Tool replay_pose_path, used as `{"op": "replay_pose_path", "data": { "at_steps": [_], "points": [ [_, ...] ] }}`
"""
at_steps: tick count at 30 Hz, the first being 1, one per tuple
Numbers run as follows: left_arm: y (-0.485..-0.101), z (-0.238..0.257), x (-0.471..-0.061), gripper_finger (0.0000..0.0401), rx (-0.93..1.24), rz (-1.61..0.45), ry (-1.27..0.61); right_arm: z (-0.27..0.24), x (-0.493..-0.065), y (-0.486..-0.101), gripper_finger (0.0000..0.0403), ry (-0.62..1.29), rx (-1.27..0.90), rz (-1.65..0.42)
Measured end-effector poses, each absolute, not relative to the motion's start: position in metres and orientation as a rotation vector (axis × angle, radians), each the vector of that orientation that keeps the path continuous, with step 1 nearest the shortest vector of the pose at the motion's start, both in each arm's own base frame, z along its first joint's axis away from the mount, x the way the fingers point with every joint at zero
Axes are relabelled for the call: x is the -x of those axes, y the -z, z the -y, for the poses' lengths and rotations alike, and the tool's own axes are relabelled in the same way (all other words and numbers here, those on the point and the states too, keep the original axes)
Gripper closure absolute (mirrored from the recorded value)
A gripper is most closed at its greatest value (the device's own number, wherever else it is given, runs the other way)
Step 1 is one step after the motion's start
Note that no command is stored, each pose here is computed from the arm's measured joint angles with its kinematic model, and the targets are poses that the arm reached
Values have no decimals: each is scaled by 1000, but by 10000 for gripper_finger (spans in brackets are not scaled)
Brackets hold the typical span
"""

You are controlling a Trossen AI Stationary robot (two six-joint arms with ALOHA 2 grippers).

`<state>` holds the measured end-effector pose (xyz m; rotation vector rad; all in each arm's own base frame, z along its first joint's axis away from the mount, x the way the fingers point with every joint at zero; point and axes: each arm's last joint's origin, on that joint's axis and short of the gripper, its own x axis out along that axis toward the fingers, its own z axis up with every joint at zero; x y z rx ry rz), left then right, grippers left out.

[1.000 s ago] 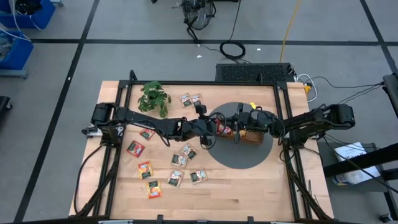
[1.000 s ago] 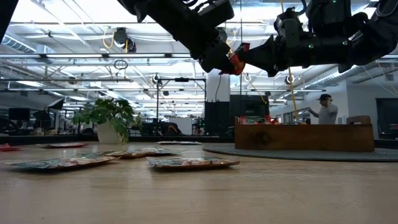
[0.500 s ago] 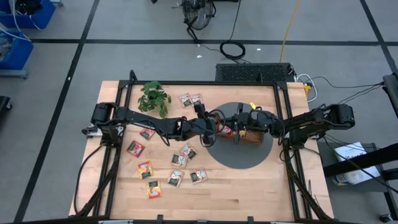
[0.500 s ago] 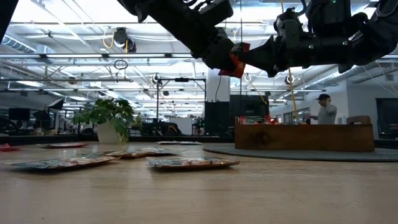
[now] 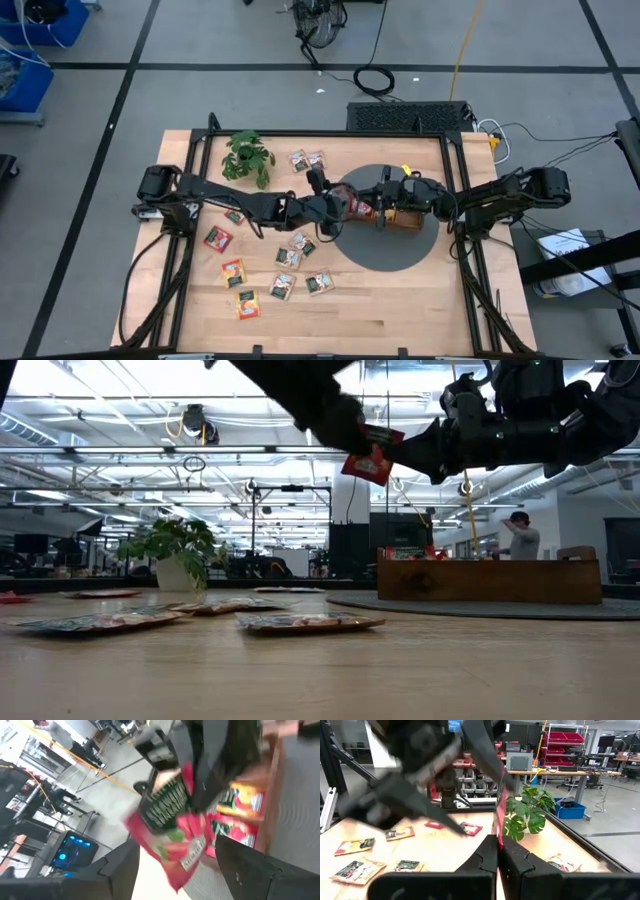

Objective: Pick & Place Tea
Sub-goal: Put the red tea bag into the left section of the wooden organizer

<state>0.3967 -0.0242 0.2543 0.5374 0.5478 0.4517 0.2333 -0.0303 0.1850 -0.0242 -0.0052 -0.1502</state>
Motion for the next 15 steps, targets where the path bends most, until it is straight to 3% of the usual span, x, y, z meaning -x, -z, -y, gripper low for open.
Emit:
{"op": "replay_pose_path", "data": {
  "at_steps": [9,15],
  "points": [
    [-309,14,-349,143,-367,-542,-283,30,-233,-183,403,151,23,-11],
    [-315,0,-320,143,-242,-481,-128,30,-233,-184,403,151,23,-10]
  ]
}}
